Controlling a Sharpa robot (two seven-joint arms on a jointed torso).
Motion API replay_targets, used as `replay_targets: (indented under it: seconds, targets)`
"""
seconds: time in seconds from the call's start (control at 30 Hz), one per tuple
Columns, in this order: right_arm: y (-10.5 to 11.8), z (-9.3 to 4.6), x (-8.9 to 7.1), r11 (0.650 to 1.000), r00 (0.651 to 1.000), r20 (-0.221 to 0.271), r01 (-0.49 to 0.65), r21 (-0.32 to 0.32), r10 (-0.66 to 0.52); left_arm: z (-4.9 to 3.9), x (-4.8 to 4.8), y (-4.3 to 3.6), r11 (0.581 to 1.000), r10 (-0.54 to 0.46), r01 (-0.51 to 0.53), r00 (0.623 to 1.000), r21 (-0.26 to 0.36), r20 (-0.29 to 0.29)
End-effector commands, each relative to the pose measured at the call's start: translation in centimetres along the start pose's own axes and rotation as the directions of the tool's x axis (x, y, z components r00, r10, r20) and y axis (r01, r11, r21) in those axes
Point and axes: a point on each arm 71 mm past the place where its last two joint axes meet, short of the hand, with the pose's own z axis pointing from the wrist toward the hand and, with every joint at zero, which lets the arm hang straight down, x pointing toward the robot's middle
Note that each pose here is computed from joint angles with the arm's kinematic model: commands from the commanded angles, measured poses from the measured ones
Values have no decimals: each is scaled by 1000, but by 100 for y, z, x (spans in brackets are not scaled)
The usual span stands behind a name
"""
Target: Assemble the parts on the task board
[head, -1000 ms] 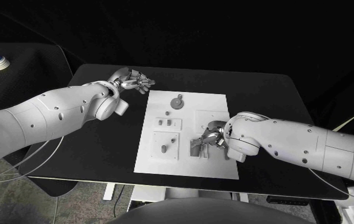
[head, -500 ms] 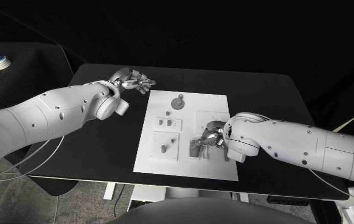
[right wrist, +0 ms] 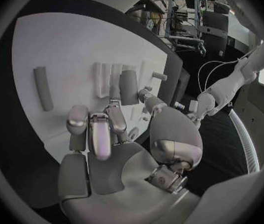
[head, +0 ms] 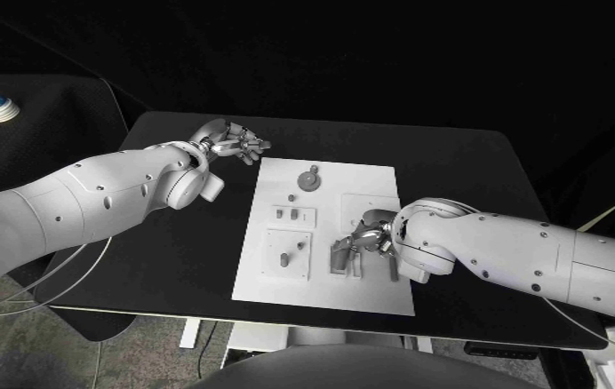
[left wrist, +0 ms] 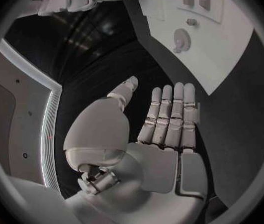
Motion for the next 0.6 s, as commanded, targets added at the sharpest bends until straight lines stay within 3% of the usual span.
replay_targets:
  seconds: [0.03, 0.4, 0.6]
  targets:
    - [3, -8, -14, 1000, 1000, 25, 14, -17, -14, 3, 15, -14, 1000, 0, 0, 1000, 7, -13]
    - [21, -31, -4, 999, 1000, 18, 18, -45, -17, 3, 17, -11, 1000, 2, -2, 1000, 4, -15]
    - [32, -14, -39, 999, 998, 61, 22, -40, -19, 2, 14, -8, 1000, 2, -2, 1000, 2, -15]
